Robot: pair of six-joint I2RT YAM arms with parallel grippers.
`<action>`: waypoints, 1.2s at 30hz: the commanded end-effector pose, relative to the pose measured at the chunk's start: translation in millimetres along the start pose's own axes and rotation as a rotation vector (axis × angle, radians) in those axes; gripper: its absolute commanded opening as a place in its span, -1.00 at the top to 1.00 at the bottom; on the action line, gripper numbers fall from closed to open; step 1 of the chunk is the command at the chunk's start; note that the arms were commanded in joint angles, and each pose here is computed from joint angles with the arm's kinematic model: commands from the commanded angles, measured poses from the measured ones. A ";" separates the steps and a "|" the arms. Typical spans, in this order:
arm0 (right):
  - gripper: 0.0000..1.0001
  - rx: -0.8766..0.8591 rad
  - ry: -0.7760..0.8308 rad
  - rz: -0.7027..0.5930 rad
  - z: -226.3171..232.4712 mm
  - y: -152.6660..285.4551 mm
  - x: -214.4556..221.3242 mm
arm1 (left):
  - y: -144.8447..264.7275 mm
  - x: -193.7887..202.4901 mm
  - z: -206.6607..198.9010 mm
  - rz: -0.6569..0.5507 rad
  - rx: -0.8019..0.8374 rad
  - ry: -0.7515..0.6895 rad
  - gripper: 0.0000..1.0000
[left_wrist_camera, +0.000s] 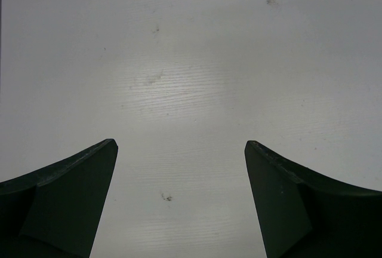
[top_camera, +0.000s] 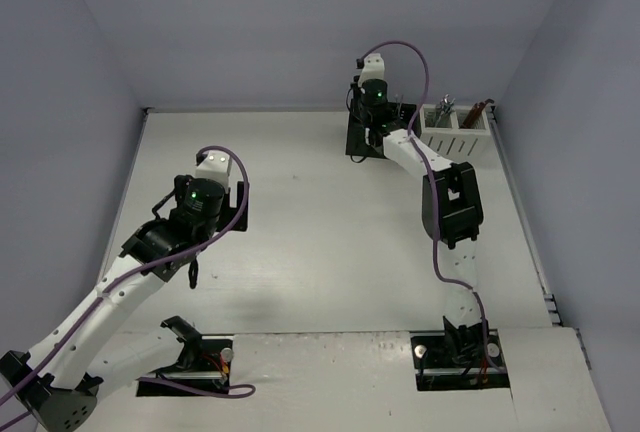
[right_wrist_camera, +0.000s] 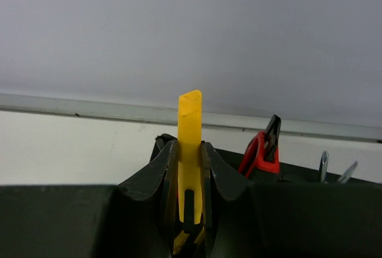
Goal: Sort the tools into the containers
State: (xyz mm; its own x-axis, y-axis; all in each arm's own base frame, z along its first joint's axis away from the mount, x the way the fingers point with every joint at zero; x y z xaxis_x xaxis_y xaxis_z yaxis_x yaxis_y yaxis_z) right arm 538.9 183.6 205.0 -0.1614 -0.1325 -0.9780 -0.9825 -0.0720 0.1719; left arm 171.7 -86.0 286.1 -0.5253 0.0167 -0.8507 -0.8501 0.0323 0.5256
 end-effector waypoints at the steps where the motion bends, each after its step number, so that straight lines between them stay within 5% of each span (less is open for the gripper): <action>1: 0.62 -0.009 -0.071 -0.164 -5.2 15.6 -44.0 | 6.5 -20.1 2.1 -0.078 -0.020 0.034 -0.70; 12: -0.06 0.007 -0.118 -0.246 -16.6 74.9 -96.5 | 15.0 -30.1 3.2 -0.112 0.002 0.035 -0.70; 22: -0.94 0.097 -0.139 -0.299 -71.3 196.8 -178.9 | 48.9 -69.0 10.5 -0.245 0.021 0.099 -0.69; 36: -1.00 0.316 -0.189 -0.316 -148.7 406.0 -129.3 | 63.3 -102.2 22.1 -0.381 -0.067 0.061 -0.71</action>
State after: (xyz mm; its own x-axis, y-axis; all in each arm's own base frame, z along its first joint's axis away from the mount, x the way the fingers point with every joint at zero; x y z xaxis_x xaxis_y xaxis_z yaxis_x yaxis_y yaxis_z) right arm 214.0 49.3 433.6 0.1750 0.0339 -0.9840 -0.9797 0.1050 -0.1706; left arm 166.5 -68.7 388.8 -0.2655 -0.0517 -0.9627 -0.9641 0.0095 0.2654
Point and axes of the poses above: each gripper's point midway between its finger pads, its own y axis back along the fingers, its own z axis along the line the jaws close on, x = y × z, the point moved 10 cm from there along y, back along the fingers, and after that the axes turned 4 degrees about y, right-handed, at the moved point
